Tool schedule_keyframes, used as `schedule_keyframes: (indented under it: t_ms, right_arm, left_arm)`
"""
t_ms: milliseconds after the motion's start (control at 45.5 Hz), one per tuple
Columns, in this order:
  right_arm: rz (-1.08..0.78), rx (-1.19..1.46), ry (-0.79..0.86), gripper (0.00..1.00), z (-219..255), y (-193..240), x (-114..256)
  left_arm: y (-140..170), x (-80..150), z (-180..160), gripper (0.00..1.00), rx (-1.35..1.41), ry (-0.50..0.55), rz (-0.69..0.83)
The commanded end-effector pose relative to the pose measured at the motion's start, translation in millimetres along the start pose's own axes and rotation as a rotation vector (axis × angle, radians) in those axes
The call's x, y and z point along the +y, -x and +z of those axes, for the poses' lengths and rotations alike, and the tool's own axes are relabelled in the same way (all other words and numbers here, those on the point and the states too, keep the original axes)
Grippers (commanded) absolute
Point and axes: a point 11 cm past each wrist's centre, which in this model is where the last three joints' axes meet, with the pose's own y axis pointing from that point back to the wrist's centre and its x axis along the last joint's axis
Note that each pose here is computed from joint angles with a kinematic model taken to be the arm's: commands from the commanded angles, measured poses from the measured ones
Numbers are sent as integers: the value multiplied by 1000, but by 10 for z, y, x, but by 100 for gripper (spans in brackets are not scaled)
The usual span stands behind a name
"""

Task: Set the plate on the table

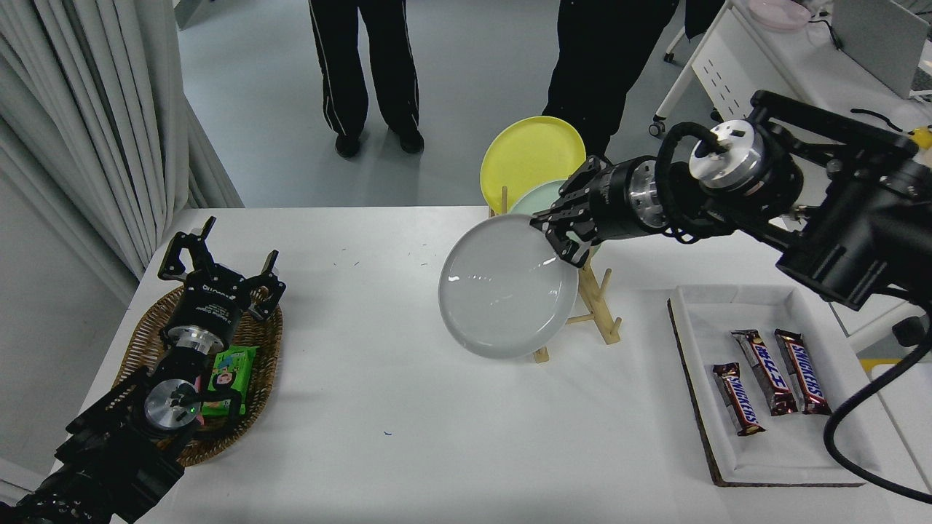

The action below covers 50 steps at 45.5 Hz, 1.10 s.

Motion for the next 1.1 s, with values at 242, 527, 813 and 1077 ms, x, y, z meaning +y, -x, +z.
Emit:
schedule_keyframes:
  t_ms: [242, 527, 813, 1077]
  right_arm:
    - [43, -310, 289, 0, 525, -229, -415]
    - [92, -440, 340, 0, 686, -649, -646]
    - [133, -535, 333, 0, 714, -953, -811]
    - [174, -578, 341, 0, 850, -1128, -995]
  left_arm:
    - [-1, 1, 0, 100, 0, 0, 0]
    - [-2, 1, 0, 100, -1, 0, 1]
    - [-1, 1, 0, 100, 0, 0, 0]
    - [-1, 1, 0, 100, 0, 0, 0]
